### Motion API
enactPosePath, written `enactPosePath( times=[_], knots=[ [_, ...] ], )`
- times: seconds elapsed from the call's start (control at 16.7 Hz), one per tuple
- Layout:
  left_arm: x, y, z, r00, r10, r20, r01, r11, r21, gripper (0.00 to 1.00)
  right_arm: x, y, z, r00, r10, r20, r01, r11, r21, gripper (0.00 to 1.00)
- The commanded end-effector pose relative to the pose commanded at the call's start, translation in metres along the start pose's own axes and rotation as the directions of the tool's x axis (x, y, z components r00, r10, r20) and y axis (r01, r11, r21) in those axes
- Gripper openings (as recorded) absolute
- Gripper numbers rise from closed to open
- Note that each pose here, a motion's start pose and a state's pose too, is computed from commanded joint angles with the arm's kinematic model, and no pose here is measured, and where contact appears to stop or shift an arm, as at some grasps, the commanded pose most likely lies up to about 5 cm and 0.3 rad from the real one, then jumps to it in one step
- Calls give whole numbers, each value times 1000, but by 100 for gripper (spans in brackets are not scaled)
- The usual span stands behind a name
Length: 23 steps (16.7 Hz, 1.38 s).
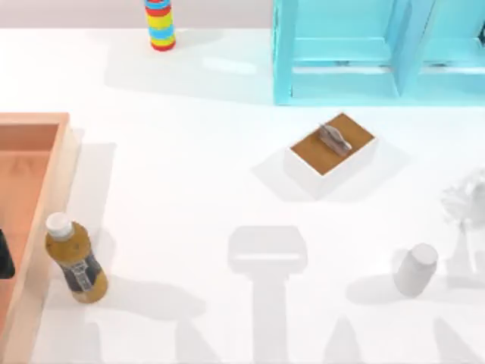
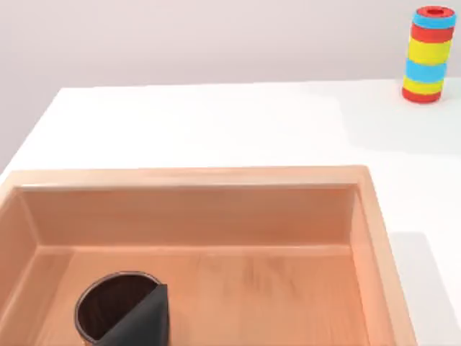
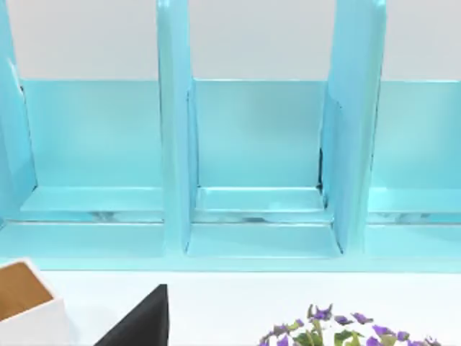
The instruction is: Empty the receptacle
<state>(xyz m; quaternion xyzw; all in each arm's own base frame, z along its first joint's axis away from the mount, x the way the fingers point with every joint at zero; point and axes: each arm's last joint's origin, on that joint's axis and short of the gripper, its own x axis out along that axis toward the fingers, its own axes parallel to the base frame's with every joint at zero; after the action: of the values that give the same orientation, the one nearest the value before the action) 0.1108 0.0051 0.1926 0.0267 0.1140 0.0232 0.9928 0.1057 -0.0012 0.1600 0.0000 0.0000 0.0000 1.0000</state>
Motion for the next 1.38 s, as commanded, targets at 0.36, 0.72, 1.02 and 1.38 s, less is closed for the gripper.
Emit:
enactPosePath(
  times=[0.36,0.72,1.02,1.38],
  knots=[
    [34,21,54,854,42,-519,-10,998,64,100,0,0,0,1000,0,0,0,1000,0,100],
    [100,55,78,472,-4,-882,53,998,23,100,0,0,0,1000,0,0,0,1000,0,100],
    [136,76,78,249,-60,-967,81,996,-41,100,0,0,0,1000,0,0,0,1000,0,100],
    [139,78,78,228,-65,-971,87,995,-47,100,0,0,0,1000,0,0,0,1000,0,100]
  ],
)
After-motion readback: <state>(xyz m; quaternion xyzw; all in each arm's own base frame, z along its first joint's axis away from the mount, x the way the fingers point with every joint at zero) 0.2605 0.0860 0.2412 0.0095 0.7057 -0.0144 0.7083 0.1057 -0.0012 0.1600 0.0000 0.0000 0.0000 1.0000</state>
